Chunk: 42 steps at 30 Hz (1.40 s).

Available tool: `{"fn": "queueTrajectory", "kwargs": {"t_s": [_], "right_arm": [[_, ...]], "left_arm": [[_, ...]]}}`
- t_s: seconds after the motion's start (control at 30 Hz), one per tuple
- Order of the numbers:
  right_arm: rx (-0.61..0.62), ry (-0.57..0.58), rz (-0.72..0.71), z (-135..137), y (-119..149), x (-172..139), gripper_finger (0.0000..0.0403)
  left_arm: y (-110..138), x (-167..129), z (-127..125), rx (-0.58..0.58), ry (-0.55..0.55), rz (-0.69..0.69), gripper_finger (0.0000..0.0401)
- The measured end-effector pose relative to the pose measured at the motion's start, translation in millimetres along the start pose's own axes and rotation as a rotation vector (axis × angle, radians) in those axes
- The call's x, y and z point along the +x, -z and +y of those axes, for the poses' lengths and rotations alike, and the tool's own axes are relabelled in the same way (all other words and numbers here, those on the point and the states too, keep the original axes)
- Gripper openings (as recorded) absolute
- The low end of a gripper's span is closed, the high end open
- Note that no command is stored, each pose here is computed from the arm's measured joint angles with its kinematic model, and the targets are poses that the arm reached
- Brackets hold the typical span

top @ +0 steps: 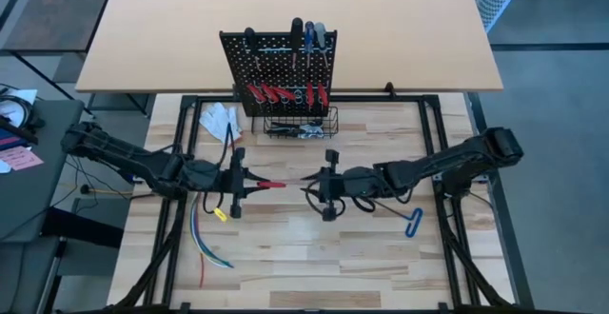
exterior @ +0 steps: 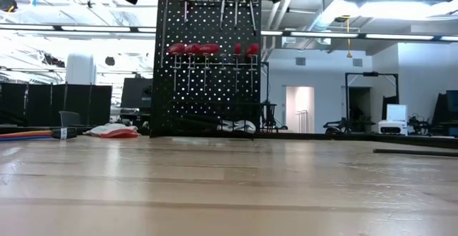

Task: Hang tools onto peg board
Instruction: Hang the red allen wrench on the black pegboard

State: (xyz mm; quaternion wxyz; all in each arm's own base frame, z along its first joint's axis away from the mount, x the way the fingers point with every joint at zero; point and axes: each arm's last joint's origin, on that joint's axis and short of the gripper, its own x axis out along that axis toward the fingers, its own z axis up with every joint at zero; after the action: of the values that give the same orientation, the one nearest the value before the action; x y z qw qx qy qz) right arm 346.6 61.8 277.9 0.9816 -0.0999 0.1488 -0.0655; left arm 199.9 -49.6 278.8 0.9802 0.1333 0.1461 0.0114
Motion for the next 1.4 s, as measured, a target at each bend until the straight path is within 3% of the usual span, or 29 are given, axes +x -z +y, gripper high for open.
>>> {"fn": "queueTrajectory", "kwargs": {"t_s": [0.2, 0.43, 0.7, 1.03, 1.2, 1.4], "right_arm": [[0.035, -0.009, -0.058, -6.5, 2.9, 14.4, 0.0244], [-0.065, -0.072, -0.082, 5.6, 20.0, 47.4, 0.0242], [-0.108, -0.055, -0.109, 12.6, 13.4, 70.5, 0.0183], [-0.116, -0.055, -0.116, 16.0, 4.5, 68.6, 0.0039], [-0.128, -0.016, -0.106, 16.7, 2.0, 64.9, 0.0039], [-0.086, 0.071, -0.05, 2.2, -5.7, 53.2, 0.0039]], "left_arm": [[-1.2, 0.0, 0.3, -0.002, -0.002, -0.013, 0.0041], [-2.9, 0.0, 0.6, -0.01, -0.005, -0.03, 0.0041], [-1.8, 1.0, 0.0, -0.006, -0.003, -0.022, 0.0041], [-1.8, 0.8, 0.1, -0.008, -0.005, -0.021, 0.0061], [-2.4, 0.9, 0.4, -0.01, -0.016, -0.022, 0.0068], [5.7, -2.9, 5.6, -0.011, -0.185, 0.077, 0.007]]}}
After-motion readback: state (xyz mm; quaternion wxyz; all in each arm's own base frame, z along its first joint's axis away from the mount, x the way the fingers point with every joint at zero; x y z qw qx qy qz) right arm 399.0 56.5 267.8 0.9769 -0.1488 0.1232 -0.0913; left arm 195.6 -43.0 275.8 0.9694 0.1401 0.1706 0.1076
